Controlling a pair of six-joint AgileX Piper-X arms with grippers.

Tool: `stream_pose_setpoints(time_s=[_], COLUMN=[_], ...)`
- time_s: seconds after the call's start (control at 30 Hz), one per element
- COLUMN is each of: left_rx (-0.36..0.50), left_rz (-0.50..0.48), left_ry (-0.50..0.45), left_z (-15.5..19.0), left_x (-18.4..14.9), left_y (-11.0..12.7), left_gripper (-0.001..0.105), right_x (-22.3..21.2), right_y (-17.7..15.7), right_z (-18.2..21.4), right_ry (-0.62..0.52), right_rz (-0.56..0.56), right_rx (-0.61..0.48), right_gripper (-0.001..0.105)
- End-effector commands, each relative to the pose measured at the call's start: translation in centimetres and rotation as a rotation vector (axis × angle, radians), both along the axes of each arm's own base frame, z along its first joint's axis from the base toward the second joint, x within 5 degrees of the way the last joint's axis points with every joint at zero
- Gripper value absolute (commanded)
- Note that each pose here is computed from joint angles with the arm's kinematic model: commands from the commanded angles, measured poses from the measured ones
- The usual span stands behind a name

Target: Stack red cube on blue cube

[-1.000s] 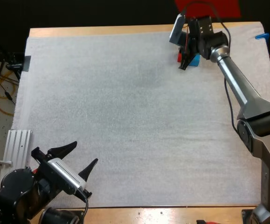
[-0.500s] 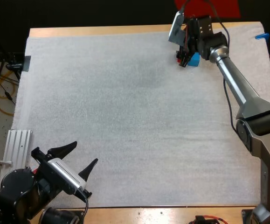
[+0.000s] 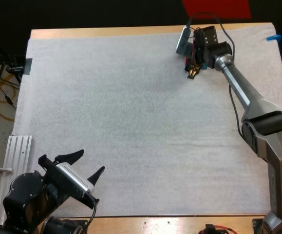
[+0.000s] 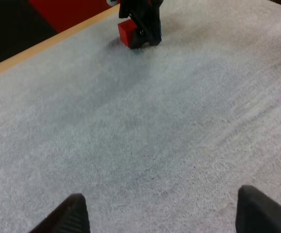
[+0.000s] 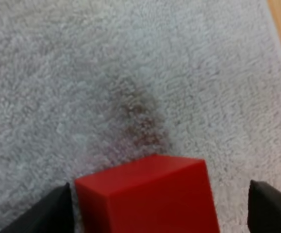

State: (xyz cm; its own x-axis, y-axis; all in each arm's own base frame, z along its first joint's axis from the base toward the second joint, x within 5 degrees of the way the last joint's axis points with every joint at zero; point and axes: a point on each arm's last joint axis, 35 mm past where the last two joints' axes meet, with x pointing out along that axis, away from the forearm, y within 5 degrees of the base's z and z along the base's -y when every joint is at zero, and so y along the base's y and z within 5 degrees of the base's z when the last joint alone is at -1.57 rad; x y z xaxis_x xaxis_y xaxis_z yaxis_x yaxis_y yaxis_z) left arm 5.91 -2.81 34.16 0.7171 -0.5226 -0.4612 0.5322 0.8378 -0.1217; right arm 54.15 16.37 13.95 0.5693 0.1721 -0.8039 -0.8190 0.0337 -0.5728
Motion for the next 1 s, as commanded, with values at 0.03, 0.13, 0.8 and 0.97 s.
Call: stream_pose_setpoints(time_s=[0.03, 0.13, 0.8, 0.97], left_rx=[-0.016, -0.031, -0.031, -0.030], left_rz=[0.008, 0.014, 0.015, 0.015], left_ry=[-0.020, -0.023, -0.020, -0.016], left_z=[0.3, 0.4, 0.4, 0.4], left_x=[0.1, 0.2, 0.2, 0.1], left_y=[0.0, -0.1, -0.1, -0.1], left_gripper=[0.063, 0.063, 0.063, 0.063], right_x=[0.3, 0.3, -1.9, -2.5], right_y=[-0.4, -0.4, 1.7, 1.1], right_z=[0.3, 0.3, 6.8, 9.0], right_ry=[-0.006, -0.005, -0.013, 0.010], right_rz=[-0.006, -0.009, -0.156, -0.285], right_rx=[0.016, 0.017, 0.138, 0.216], right_gripper=[0.067, 0.047, 0.037, 0.037])
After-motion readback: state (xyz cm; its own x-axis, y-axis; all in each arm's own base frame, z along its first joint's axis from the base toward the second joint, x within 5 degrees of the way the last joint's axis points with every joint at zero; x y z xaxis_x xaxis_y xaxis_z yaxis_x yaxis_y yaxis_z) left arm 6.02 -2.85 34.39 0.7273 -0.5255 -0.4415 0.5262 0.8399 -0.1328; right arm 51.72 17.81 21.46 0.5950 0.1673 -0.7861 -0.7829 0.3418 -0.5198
